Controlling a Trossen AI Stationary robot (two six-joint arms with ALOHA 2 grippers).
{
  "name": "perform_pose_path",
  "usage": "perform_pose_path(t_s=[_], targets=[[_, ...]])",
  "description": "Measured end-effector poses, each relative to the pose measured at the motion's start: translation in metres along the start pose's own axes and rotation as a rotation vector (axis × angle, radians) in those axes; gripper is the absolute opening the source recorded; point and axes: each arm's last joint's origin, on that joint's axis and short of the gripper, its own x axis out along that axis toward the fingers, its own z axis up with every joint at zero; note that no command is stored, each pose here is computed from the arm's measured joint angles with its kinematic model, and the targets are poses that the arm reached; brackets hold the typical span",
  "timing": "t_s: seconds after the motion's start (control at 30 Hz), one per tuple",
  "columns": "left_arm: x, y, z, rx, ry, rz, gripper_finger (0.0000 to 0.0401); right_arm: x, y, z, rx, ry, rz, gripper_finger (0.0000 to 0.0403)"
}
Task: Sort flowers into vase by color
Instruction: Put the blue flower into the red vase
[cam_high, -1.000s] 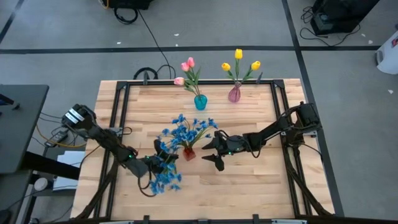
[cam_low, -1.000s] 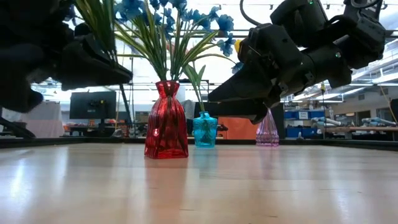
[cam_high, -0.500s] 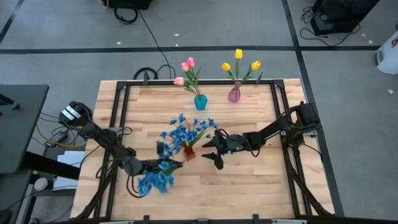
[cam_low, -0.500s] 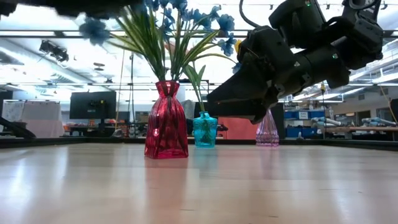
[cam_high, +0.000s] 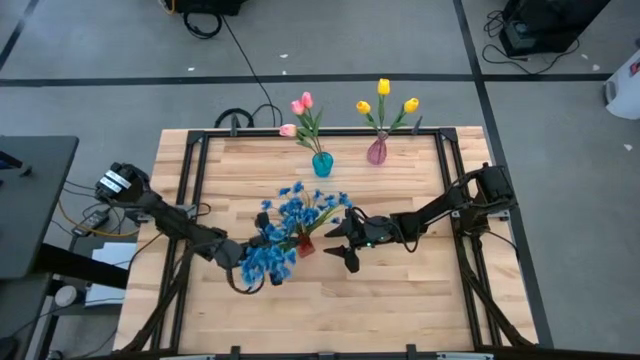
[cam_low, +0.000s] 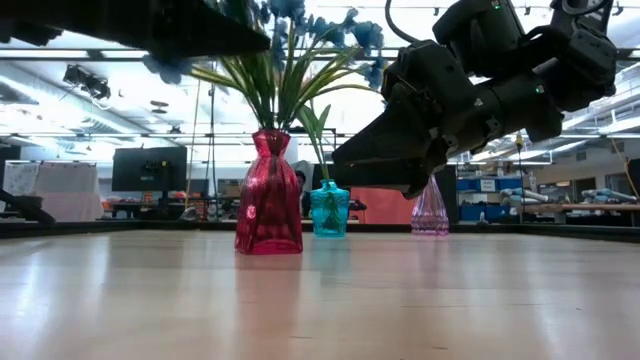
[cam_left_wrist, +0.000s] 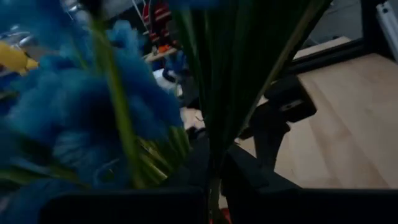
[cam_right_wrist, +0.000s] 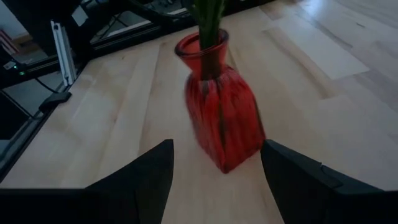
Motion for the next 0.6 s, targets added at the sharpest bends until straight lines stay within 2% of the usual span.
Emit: perform_pose_path(t_s=[0.3, 0.6], targets=[[0.007, 0.004, -0.011, -0.094, 0.075, -0.035, 0.0030, 0.000, 0.000, 0.000, -0.003, 0.002, 0.004, 0.0251], [0.017, 0.015, -0.023, -0.132, 0.153, -0.011, 0.0030, 0.000, 0.000, 0.000, -0.003, 0.002, 0.004, 0.0251]])
